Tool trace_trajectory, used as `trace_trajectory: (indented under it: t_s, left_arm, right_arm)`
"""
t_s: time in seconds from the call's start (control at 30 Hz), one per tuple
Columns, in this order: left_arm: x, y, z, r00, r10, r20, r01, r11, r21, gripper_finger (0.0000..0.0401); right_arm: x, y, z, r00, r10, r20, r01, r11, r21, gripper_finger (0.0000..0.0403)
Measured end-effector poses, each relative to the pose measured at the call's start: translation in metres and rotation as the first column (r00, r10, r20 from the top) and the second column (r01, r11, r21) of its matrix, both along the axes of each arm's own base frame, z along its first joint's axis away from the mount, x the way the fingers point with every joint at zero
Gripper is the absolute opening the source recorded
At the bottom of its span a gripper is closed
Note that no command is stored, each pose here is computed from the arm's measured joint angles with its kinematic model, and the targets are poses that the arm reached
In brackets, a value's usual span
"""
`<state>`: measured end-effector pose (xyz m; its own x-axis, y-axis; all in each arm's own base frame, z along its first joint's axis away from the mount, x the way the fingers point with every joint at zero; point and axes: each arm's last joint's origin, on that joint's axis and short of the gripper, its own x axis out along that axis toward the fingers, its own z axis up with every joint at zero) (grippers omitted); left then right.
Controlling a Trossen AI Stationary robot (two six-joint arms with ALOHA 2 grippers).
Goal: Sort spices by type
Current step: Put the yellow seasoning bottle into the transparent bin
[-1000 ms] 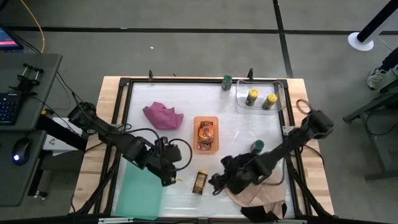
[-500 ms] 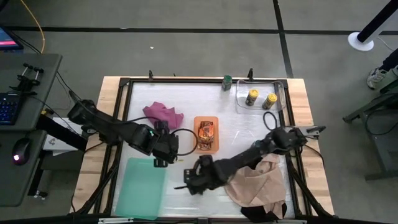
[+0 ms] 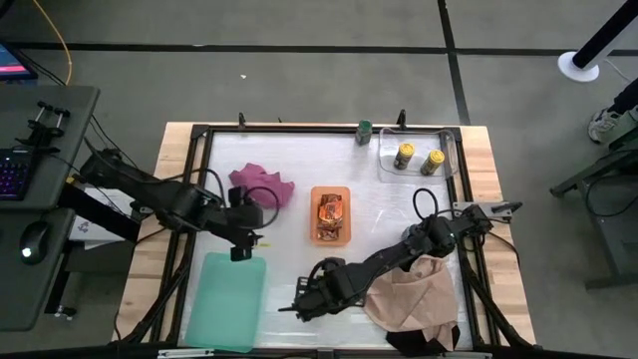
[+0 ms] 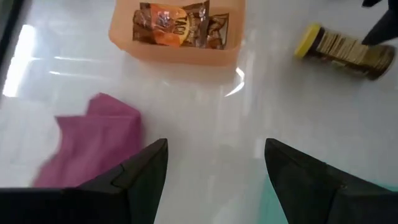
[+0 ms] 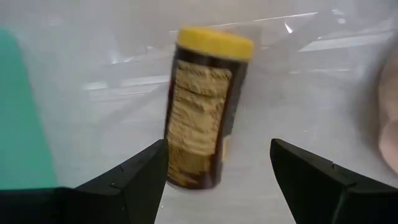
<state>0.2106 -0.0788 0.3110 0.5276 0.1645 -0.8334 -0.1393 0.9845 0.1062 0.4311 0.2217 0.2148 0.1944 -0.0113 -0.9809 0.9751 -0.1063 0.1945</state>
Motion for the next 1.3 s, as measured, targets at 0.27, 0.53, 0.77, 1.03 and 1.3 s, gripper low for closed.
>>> trace_trajectory:
  t_s: [0.27, 0.53, 0.77, 1.03, 1.3]
  left_arm:
    - [-0.019, 0.007, -0.021, 0.999, 0.048, 0.006, -0.047, 0.997, -0.064, 0.0255]
    - [-0.023, 0.008, -0.034, 0.997, 0.067, -0.037, -0.070, 0.994, -0.089, 0.0255]
    - [-0.022, 0.007, -0.034, 0.997, 0.067, -0.035, -0.071, 0.992, -0.105, 0.0255]
    - [-0.022, 0.007, -0.034, 0.997, 0.072, -0.033, -0.075, 0.991, -0.110, 0.0255]
    - [-0.022, 0.007, -0.034, 0.997, 0.071, -0.033, -0.075, 0.991, -0.110, 0.0255]
  right_arm:
    - [0.007, -0.011, 0.000, 0.998, -0.056, 0.026, 0.056, 0.998, -0.023, 0.0275]
    - [0.011, -0.028, -0.001, 1.000, -0.020, -0.021, 0.020, 1.000, -0.017, 0.0275]
    - [0.012, -0.025, -0.015, 0.996, -0.013, -0.084, 0.014, 1.000, 0.013, 0.0275]
    - [0.027, -0.015, -0.049, 0.999, 0.005, -0.045, -0.003, 0.998, 0.055, 0.0275]
    - [0.029, -0.015, -0.063, 0.996, 0.052, -0.075, -0.048, 0.997, 0.052, 0.0268]
